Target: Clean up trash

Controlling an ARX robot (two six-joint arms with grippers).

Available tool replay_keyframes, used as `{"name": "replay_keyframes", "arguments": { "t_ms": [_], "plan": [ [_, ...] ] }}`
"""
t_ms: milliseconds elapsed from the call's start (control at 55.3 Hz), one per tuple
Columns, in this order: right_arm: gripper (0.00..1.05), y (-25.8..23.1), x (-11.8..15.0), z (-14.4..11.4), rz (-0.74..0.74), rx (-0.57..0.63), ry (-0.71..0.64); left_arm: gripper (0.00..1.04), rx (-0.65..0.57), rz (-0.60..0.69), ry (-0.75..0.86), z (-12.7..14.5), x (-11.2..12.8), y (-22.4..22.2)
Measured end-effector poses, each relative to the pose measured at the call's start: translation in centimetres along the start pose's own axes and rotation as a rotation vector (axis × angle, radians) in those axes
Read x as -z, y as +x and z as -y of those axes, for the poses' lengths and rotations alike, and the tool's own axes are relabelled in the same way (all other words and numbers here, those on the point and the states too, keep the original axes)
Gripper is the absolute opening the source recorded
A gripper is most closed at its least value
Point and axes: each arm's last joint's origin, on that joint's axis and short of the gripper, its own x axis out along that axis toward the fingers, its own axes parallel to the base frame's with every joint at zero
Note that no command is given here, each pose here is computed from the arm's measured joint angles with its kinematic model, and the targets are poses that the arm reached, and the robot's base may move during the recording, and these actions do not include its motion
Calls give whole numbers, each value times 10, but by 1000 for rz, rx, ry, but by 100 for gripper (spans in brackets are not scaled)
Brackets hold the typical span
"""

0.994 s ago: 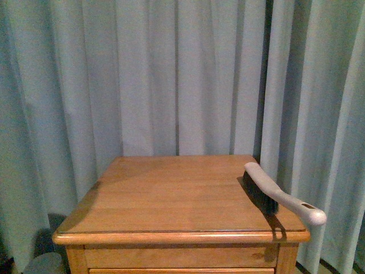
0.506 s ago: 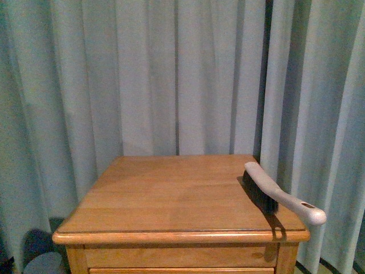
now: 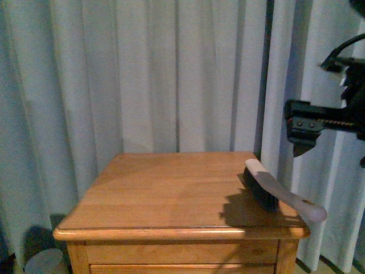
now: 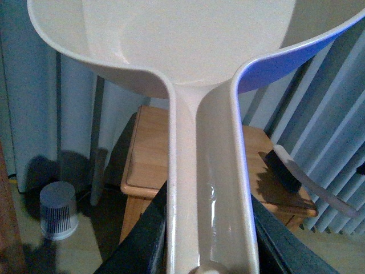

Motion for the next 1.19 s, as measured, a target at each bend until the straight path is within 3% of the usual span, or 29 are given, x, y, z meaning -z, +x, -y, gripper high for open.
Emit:
{"name": "replay_keyframes", "arguments": {
  "t_ms": [723,1193],
  "plan": [
    [97,95,10,-8,-140,31,-23,27,0,0,0,0,0,0],
    [97,118,15,-6,-171,43,-4,27,0,0,0,0,0,0]
  ]
}}
